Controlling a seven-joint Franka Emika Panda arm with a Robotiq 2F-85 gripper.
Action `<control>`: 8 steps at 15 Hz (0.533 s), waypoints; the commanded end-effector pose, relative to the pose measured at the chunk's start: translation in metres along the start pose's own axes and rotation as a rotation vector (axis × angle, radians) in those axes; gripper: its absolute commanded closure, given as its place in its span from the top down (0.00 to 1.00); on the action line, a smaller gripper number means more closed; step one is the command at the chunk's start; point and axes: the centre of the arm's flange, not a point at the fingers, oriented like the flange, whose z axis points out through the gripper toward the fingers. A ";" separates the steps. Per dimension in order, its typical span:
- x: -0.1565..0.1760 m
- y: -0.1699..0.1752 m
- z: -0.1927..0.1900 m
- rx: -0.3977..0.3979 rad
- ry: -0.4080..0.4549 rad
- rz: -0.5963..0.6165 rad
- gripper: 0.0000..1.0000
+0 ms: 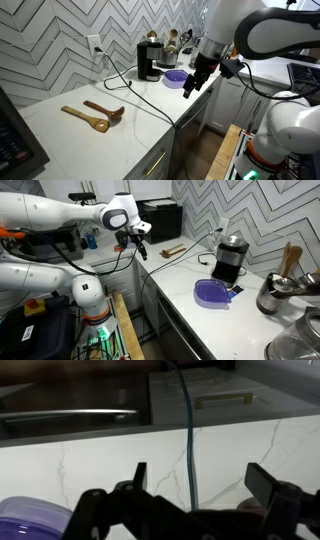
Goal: Remove the blue lid from the lunch box and put it on the countertop
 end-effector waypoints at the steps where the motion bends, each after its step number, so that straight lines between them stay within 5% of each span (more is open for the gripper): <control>1: 0.000 0.000 0.000 0.000 0.000 0.000 1.00; 5: 0.000 0.000 0.000 0.000 0.000 0.000 1.00; 8: 0.032 0.052 -0.021 0.010 0.036 0.071 1.00</control>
